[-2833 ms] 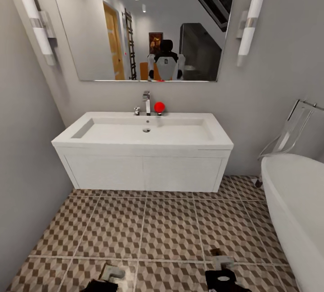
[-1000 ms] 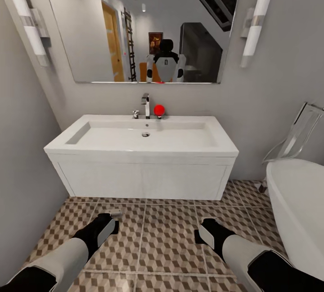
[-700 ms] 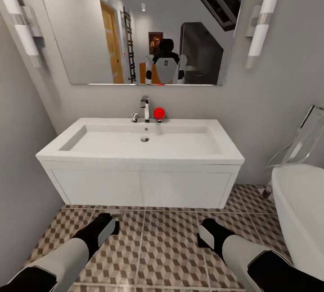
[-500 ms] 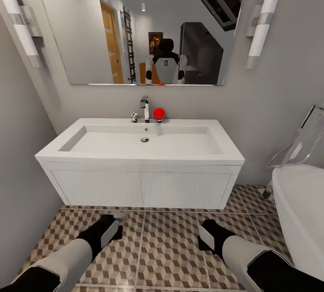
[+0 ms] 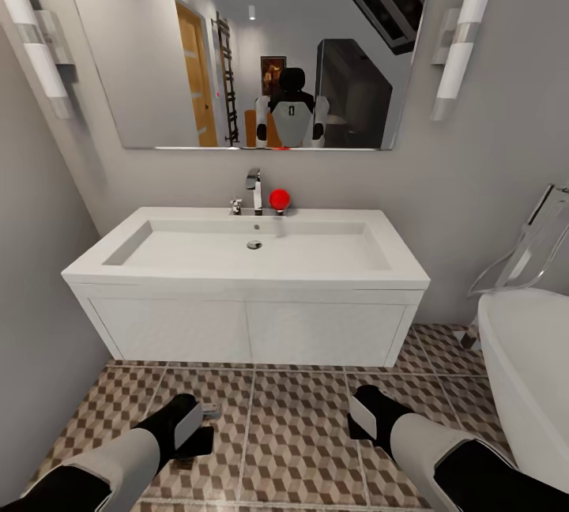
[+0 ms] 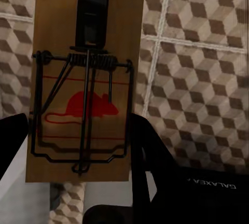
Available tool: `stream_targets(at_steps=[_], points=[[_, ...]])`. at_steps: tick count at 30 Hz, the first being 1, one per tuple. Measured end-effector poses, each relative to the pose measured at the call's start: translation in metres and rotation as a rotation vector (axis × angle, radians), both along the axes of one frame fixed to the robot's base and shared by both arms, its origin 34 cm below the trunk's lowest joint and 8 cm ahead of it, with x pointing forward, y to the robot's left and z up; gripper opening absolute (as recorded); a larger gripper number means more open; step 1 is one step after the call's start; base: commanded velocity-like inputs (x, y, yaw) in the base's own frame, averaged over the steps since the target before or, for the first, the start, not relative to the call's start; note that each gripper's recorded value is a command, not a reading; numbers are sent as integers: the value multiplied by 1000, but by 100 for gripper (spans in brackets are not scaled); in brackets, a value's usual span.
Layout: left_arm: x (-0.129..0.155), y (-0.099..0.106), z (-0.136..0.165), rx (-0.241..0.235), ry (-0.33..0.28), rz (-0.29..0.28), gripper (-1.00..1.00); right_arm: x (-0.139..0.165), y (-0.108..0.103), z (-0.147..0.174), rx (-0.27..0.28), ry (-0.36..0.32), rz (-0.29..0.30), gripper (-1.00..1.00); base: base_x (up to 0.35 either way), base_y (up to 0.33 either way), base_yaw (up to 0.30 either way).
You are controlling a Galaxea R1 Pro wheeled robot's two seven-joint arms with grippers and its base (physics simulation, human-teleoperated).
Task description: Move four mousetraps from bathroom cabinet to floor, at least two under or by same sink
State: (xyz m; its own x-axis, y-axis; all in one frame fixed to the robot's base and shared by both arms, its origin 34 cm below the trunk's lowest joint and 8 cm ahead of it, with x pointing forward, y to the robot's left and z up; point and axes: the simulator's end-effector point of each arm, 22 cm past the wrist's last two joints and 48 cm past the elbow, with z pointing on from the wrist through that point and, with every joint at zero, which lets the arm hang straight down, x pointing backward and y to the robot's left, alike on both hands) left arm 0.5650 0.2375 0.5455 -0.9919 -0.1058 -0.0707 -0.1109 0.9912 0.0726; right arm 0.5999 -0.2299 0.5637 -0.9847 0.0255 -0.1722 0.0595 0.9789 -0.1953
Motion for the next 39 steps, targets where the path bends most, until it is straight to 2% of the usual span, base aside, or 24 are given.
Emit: stream_targets(at_steps=[7, 19, 39], points=[[18, -8, 9, -21, -46, -7, -100, 1, -1, 0, -1, -3, -1, -100, 56, 0, 0], [19, -13, 8, -48, -50, -11, -100, 1, -1, 0, -1, -4, -2, -100, 274, 0, 0], [22, -19, 6, -56, -56, -17, -100, 1, 0, -3, 2, -3, -1, -100, 6, 0, 0]])
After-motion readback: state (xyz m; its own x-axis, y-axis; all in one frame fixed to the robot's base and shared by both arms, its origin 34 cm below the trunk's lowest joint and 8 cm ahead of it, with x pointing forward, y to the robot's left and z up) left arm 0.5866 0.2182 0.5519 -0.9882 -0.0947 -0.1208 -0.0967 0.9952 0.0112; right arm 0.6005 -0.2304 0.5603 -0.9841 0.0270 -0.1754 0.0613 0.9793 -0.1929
